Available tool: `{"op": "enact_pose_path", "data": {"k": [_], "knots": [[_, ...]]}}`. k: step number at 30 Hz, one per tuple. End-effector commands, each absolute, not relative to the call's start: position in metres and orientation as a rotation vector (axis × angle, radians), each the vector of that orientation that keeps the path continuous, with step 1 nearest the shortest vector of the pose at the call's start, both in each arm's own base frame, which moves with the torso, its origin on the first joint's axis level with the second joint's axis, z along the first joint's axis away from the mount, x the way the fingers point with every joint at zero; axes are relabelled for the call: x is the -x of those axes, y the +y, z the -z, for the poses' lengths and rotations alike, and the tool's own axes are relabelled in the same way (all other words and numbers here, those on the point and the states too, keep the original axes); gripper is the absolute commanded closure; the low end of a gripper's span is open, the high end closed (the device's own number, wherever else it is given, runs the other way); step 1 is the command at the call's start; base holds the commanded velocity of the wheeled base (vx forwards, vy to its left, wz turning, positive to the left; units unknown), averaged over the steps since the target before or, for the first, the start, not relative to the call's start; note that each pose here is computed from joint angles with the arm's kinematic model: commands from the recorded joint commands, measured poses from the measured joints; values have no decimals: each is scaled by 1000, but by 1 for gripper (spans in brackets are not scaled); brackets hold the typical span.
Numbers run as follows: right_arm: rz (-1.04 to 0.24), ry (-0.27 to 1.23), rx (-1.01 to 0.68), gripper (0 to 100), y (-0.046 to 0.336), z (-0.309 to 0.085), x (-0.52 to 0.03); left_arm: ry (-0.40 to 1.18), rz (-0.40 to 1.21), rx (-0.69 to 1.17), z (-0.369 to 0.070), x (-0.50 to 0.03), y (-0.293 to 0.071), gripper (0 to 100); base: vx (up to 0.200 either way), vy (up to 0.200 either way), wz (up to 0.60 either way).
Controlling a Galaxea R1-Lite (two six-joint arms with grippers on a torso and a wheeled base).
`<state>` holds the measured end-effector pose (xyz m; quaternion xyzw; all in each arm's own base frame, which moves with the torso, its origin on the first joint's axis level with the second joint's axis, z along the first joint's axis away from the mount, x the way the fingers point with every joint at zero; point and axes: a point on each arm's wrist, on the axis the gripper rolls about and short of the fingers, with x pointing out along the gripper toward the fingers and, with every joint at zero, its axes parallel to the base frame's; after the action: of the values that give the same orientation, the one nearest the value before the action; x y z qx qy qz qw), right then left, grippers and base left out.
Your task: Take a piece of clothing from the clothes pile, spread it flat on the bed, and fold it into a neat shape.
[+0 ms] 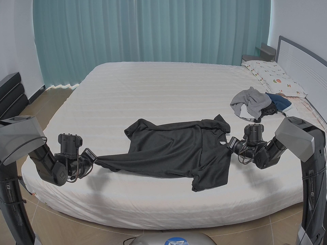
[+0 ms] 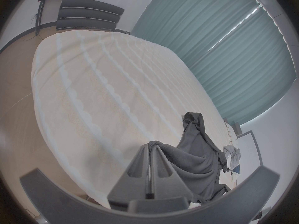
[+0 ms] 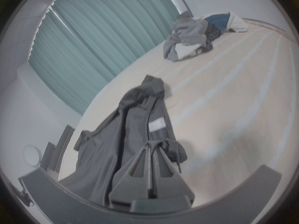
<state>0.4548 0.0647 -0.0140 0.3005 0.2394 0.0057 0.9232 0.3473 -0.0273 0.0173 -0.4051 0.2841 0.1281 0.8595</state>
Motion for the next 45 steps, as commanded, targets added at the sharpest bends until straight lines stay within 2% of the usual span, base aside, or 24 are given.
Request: {"op": "enact_pose_path", "data": {"k": [1, 5, 6, 11, 13, 16, 19, 21, 27, 35, 45], "knots": [[12, 465, -639, 100, 67, 32, -470, 564, -288, 878, -13, -352, -22, 100, 0, 0, 0], [14, 454, -637, 100, 67, 43, -470, 566, -297, 881, -9, -353, -21, 100, 0, 0, 0], [11, 448, -635, 0, 68, 45, -469, 568, -302, 881, -7, -354, -20, 100, 0, 0, 0], [4, 414, -649, 0, 65, 37, -466, 585, -309, 879, 0, -353, -20, 100, 0, 0, 0], [-14, 403, -657, 0, 58, 21, -456, 590, -310, 880, 1, -353, -20, 100, 0, 0, 0], [-97, 445, -684, 0, 47, -2, -430, 590, -310, 880, 1, -353, -20, 100, 0, 0, 0], [-121, 450, -693, 0, 41, -9, -420, 593, -312, 879, 2, -352, -20, 100, 0, 0, 0], [-149, 505, -693, 0, 37, -11, -398, 594, -314, 880, 2, -352, -19, 100, 0, 0, 0], [-206, 620, -682, 0, 45, -2, -369, 598, -313, 879, 2, -351, -20, 100, 0, 0, 0], [-240, 749, -635, 0, 74, 34, -359, 598, -313, 879, 2, -351, -20, 100, 0, 0, 0], [-264, 758, -624, 0, 89, 44, -369, 599, -313, 879, 2, -350, -20, 100, 0, 0, 0]]}}
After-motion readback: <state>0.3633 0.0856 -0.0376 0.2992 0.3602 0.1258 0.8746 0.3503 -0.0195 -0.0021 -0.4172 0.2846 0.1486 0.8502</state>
